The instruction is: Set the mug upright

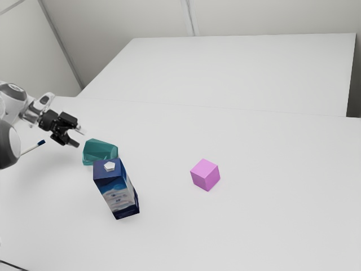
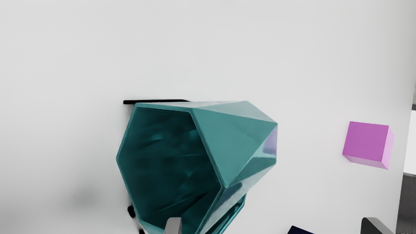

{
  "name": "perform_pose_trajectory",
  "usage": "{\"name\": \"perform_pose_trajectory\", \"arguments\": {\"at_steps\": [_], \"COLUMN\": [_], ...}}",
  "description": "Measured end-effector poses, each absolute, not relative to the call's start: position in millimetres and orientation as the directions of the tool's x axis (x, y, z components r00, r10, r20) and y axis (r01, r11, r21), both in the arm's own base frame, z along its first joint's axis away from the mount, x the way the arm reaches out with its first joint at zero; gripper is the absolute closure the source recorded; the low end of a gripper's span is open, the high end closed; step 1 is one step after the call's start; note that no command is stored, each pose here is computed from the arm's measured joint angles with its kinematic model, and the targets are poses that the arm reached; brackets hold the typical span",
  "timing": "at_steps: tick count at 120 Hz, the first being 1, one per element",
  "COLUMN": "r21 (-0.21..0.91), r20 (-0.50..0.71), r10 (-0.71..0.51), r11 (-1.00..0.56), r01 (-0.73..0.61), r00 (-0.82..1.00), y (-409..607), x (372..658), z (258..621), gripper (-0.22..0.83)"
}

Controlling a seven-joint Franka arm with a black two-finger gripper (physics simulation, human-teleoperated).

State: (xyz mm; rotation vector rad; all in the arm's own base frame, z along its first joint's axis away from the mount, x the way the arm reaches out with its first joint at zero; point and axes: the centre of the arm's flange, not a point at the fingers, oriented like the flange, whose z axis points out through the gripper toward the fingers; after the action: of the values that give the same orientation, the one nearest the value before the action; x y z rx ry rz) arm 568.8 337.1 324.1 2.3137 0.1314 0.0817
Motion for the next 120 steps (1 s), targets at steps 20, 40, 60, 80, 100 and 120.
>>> {"name": "perform_pose_trajectory", "arguments": {"at_steps": [20,40,60,80,100,120], "r21": [0.772,0.786,0.791,0.798,0.803,0.766], "r20": [0.064,0.087,0.110,0.120,0.125,0.164], "r10": [0.081,0.061,0.046,0.034,0.021,-0.036], "r11": [-0.636,-0.617,-0.609,-0.598,-0.590,-0.625], "r01": [0.002,-0.031,-0.059,-0.076,-0.089,-0.150], "r00": [0.995,0.994,0.993,0.992,0.992,0.986], "y": [318,309,306,299,287,261], "x": [581,584,586,584,582,582], "z": [309,298,297,298,305,361], "gripper": [0.00,0.00,0.39,0.64,0.73,0.76]}}
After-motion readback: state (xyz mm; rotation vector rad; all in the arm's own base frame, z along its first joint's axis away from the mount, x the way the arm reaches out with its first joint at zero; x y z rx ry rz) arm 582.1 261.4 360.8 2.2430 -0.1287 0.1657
